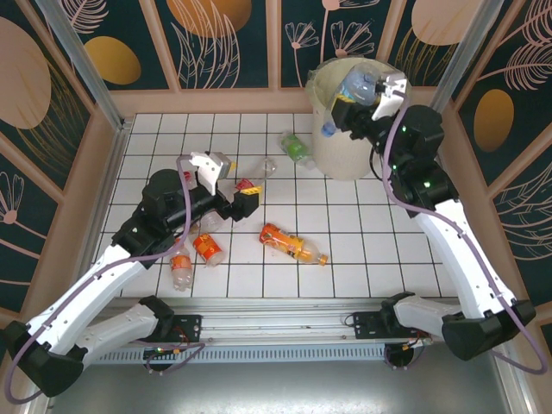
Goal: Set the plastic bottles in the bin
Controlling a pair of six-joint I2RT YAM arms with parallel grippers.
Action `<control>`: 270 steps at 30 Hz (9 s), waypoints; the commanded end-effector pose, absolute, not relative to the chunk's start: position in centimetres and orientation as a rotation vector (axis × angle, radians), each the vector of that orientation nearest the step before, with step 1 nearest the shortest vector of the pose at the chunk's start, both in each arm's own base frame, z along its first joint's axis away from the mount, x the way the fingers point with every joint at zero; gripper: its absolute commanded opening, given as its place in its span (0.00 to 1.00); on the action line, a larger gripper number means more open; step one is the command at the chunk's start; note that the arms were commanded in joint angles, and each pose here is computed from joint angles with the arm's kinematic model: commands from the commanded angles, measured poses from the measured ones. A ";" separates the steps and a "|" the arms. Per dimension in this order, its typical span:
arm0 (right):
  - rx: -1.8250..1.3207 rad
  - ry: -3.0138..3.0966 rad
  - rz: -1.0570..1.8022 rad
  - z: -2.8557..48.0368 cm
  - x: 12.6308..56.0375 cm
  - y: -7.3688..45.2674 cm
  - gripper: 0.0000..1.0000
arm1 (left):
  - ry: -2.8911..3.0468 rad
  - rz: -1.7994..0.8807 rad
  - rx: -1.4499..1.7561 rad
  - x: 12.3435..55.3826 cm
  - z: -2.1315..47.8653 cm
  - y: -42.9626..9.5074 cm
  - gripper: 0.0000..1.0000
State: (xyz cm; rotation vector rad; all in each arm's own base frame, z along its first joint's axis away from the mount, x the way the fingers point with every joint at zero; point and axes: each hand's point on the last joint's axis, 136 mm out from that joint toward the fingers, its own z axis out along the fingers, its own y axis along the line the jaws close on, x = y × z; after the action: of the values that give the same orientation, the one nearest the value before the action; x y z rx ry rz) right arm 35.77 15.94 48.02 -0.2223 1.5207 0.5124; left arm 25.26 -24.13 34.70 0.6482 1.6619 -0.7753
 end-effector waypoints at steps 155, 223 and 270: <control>-0.258 1.778 1.381 36.4 26.2 24.4 0.93 | 1.915 -0.973 0.668 27.2 30.8 -27.6 0.53; -0.217 1.629 0.585 42.2 39.1 15.2 0.57 | 2.295 -0.578 -0.035 23.0 19.3 -14.9 0.99; -0.266 1.635 0.705 41.4 40.9 13.4 0.87 | 2.723 0.080 -0.445 17.2 12.0 -6.0 0.98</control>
State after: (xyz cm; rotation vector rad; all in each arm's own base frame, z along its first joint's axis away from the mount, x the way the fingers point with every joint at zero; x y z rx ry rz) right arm 43.84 10.88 39.93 -0.1710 1.7035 0.5453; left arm 19.10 -7.97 12.46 -0.3826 2.6476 -0.0765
